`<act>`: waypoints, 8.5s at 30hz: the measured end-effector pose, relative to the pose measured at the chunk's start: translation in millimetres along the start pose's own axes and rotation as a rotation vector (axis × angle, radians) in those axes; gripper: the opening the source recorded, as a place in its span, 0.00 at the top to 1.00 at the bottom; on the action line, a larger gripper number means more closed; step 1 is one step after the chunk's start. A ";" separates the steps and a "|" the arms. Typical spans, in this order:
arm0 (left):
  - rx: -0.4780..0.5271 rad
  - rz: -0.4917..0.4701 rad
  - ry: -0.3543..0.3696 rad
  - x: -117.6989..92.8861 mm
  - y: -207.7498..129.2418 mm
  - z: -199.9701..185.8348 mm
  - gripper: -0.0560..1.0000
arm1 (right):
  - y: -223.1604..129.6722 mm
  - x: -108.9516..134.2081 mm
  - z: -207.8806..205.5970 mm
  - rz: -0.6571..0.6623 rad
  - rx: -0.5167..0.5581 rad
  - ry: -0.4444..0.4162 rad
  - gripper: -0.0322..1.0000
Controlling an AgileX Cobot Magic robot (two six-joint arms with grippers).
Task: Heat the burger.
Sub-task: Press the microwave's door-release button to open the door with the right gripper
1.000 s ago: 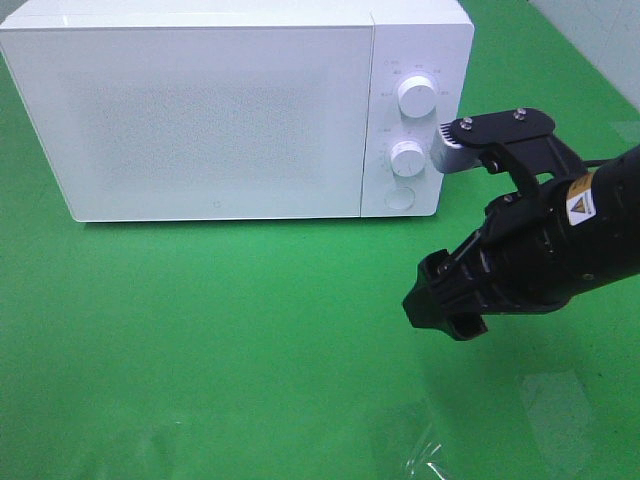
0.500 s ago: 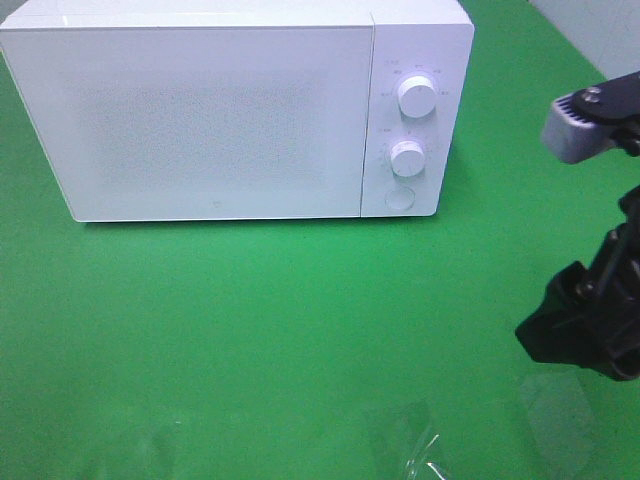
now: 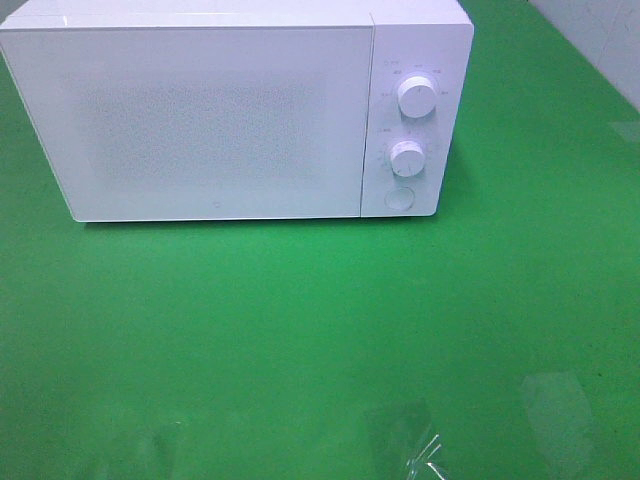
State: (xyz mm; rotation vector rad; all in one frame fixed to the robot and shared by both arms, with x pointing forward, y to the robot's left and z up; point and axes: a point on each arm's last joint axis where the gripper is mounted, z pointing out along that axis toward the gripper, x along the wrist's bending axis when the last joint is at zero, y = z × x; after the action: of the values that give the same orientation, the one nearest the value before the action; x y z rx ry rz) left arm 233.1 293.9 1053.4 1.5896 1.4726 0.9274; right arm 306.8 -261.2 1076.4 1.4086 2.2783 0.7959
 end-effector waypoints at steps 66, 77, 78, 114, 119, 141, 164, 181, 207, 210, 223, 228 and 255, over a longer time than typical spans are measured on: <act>0.000 0.000 0.000 0.0 0.0 0.0 0.15 | 6.1 -28.4 5.3 0.251 -0.423 -0.216 0.23; 0.000 0.000 0.000 0.0 0.0 0.0 0.15 | 41.9 -39.7 48.1 0.237 -0.405 -0.199 0.23; 0.000 0.000 0.000 0.0 0.0 0.0 0.15 | 41.9 -39.7 48.1 0.237 -0.405 -0.199 0.23; 0.000 0.000 0.000 0.0 0.0 0.0 0.15 | 55.7 -56.6 163.3 0.226 -0.721 -0.300 0.23; 0.000 0.000 0.000 0.0 0.0 0.0 0.15 | 54.7 -40.6 178.3 0.181 -0.714 -0.319 0.23; 0.000 0.000 0.000 0.0 0.0 0.0 0.15 | 49.8 27.7 233.8 0.148 -0.633 -0.252 0.23; 0.000 0.000 0.000 0.0 0.0 0.0 0.15 | 56.7 44.3 255.7 0.622 -0.598 -0.039 0.31; 0.000 0.000 0.000 0.0 0.0 0.0 0.15 | 55.6 56.7 259.8 1.511 -0.491 0.360 0.93; 0.000 0.000 0.000 0.0 0.0 0.0 0.15 | 67.5 35.3 303.7 1.796 -0.550 0.290 0.96; 0.000 0.000 0.000 0.0 0.0 0.0 0.15 | 71.0 31.5 309.8 1.821 -0.573 0.271 0.96; 0.000 0.000 0.000 0.0 0.0 0.0 0.15 | 77.2 25.3 337.9 1.860 -0.606 0.152 0.96; 0.000 0.000 0.000 0.0 0.0 0.0 0.15 | 81.9 18.5 341.9 1.855 -0.628 0.128 0.96; 0.000 0.000 0.000 0.0 0.0 0.0 0.15 | 95.1 6.1 366.2 1.857 -0.663 0.071 0.96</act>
State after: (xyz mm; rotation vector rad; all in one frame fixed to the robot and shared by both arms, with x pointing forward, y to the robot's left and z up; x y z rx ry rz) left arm 233.1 293.9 1053.4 1.5896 1.4726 0.9274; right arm 574.3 -120.3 848.9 2.6798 -0.0637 1.6767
